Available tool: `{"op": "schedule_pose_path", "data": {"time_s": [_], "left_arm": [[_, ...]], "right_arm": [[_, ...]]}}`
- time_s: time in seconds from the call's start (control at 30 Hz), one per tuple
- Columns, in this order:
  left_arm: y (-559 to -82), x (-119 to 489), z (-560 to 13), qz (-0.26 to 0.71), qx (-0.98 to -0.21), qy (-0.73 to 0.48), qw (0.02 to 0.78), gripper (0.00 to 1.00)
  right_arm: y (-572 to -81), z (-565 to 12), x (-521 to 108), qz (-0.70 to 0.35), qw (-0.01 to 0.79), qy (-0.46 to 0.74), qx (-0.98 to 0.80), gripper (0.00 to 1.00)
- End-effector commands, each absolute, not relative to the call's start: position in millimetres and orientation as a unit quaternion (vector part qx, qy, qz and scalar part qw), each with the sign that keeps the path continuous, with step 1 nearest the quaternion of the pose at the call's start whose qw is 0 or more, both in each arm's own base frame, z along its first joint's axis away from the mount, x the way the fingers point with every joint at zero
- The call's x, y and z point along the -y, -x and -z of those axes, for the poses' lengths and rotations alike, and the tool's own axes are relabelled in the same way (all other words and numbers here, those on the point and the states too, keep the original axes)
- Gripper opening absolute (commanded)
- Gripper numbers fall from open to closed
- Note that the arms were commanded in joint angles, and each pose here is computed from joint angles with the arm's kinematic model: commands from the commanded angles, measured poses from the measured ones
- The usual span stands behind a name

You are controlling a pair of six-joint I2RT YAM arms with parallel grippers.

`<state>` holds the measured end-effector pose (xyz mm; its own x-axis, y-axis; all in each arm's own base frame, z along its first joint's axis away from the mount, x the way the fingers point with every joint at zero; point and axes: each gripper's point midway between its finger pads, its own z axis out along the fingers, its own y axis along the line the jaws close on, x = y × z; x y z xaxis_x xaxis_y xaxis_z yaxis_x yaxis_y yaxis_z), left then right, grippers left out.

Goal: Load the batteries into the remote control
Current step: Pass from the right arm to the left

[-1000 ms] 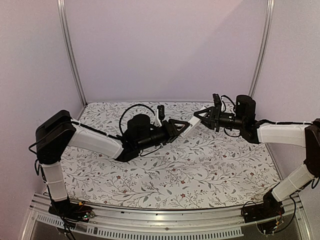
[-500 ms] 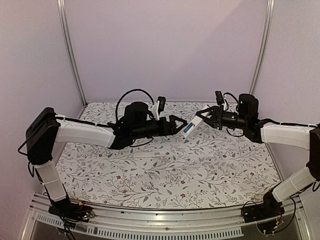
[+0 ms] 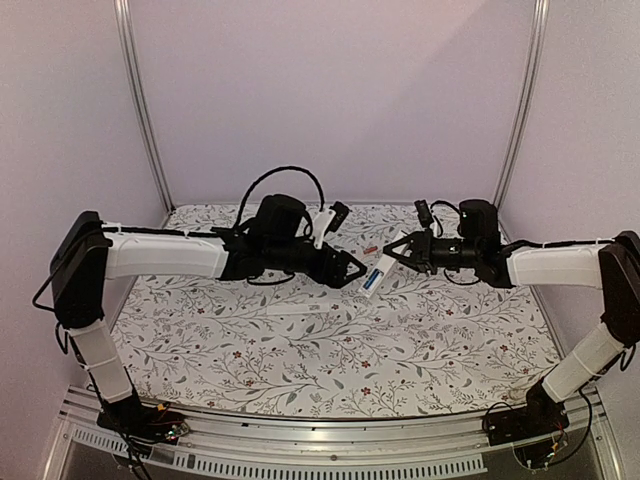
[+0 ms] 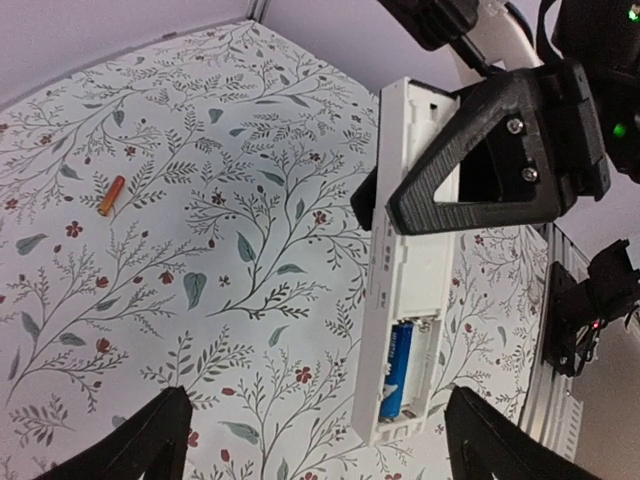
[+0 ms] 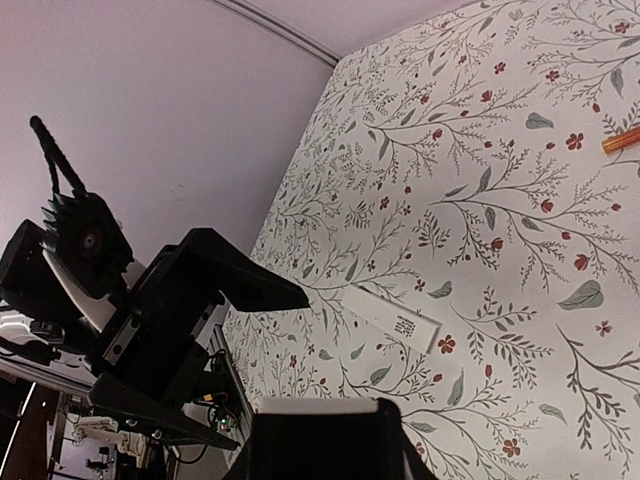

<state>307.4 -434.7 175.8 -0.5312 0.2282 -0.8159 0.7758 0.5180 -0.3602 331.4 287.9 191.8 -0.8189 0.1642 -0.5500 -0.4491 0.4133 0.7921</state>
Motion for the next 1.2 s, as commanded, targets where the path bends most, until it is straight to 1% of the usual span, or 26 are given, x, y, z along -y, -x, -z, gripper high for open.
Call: {"op": "schedule_pose_path", "data": {"time_s": [0.0,0.13,0.33,0.47,0.53,0.63,0.7,0.77,0.83,0.93,1.0,1.17], "left_arm": [[-283.4,444.7,-170.1,0.320,-0.796,-0.364,0.362,0.90],[-288.8,454.9,-161.1,0.309,-0.813,-0.339,0.359,0.89],[-295.6,463.7,-153.2,0.285,-0.825,-0.324,0.363,0.78],[-303.0,460.0,-153.3,0.262,-0.832,-0.313,0.375,0.68],[-308.0,455.1,-152.5,0.247,-0.838,-0.303,0.380,0.60],[-310.5,453.3,-151.4,0.240,-0.840,-0.300,0.382,0.54],[-310.8,452.3,-149.9,0.238,-0.843,-0.298,0.381,0.49],[-310.7,450.6,-147.9,0.236,-0.847,-0.292,0.377,0.44],[-309.6,448.5,-145.8,0.236,-0.851,-0.286,0.372,0.41],[-304.9,444.8,-140.0,0.237,-0.860,-0.277,0.357,0.36],[-302.1,440.0,-134.4,0.233,-0.868,-0.269,0.346,0.33],[-290.3,431.0,-112.6,0.224,-0.885,-0.264,0.311,0.30]], "right_arm": [[-331.9,-187.1,-303.7,-0.534,0.278,0.113,-0.791,0.03],[-330.5,-184.6,-317.1,-0.537,0.267,0.118,-0.792,0.04],[-324.3,-182.1,-332.8,-0.544,0.249,0.125,-0.792,0.05],[-321.1,-183.1,-338.4,-0.547,0.244,0.129,-0.791,0.05],[-320.2,-182.8,-339.7,-0.547,0.241,0.129,-0.791,0.05],[-319.1,-182.6,-341.5,-0.550,0.236,0.130,-0.791,0.06],[-319.2,-179.9,-341.7,-0.547,0.229,0.126,-0.795,0.13],[-320.7,-176.7,-341.3,-0.540,0.225,0.124,-0.801,0.23],[-322.4,-173.4,-339.8,-0.533,0.225,0.122,-0.807,0.34],[-331.7,-172.3,-330.9,-0.520,0.235,0.110,-0.814,0.45],[-341.0,-171.2,-318.9,-0.508,0.244,0.096,-0.821,0.49],[-364.0,-166.0,-280.5,-0.456,0.274,0.063,-0.844,0.51]]}}
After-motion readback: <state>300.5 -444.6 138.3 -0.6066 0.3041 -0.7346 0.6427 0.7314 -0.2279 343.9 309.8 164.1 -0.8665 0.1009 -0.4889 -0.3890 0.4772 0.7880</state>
